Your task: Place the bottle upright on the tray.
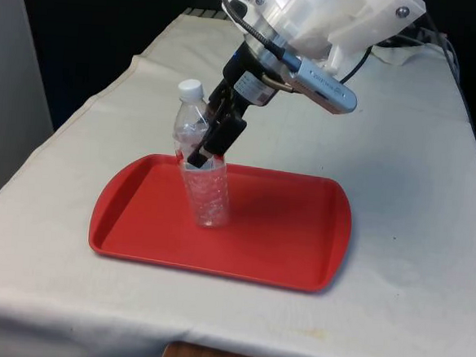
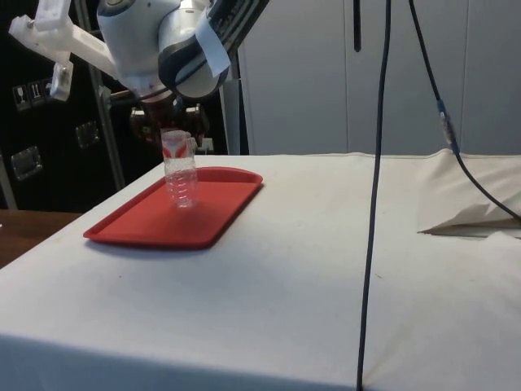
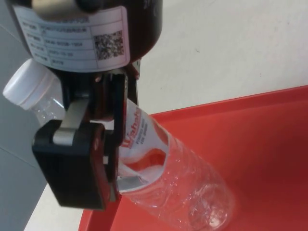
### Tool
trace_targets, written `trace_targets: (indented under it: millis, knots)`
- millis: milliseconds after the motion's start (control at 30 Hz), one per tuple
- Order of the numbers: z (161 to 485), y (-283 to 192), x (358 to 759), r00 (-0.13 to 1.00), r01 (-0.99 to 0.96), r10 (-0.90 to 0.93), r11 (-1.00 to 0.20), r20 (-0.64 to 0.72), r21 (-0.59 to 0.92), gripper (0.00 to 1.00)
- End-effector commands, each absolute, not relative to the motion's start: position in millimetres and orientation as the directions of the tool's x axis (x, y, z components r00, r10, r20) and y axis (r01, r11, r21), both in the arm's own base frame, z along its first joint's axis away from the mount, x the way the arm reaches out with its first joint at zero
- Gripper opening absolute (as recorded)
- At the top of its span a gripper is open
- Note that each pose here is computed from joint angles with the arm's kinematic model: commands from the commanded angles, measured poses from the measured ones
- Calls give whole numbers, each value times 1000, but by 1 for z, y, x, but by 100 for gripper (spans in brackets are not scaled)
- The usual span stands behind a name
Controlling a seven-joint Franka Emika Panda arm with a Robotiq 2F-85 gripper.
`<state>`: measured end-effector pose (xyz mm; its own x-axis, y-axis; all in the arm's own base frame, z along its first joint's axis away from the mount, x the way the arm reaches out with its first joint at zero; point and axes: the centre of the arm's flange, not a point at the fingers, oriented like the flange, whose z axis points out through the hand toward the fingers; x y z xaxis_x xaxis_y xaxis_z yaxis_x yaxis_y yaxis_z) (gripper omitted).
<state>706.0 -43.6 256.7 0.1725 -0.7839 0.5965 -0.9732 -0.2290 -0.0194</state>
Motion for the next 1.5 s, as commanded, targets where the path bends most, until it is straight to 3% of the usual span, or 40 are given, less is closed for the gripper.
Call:
trace_targets:
  millis: [0, 733, 1467]
  knots:
    - [257, -43, 706, 172, -973, -785, -230, 595, -23, 97]
    - [265, -38, 709, 170, -975, -778, -222, 605, -11, 100]
    - [302, 14, 718, 168, -978, -772, -206, 614, 8, 100]
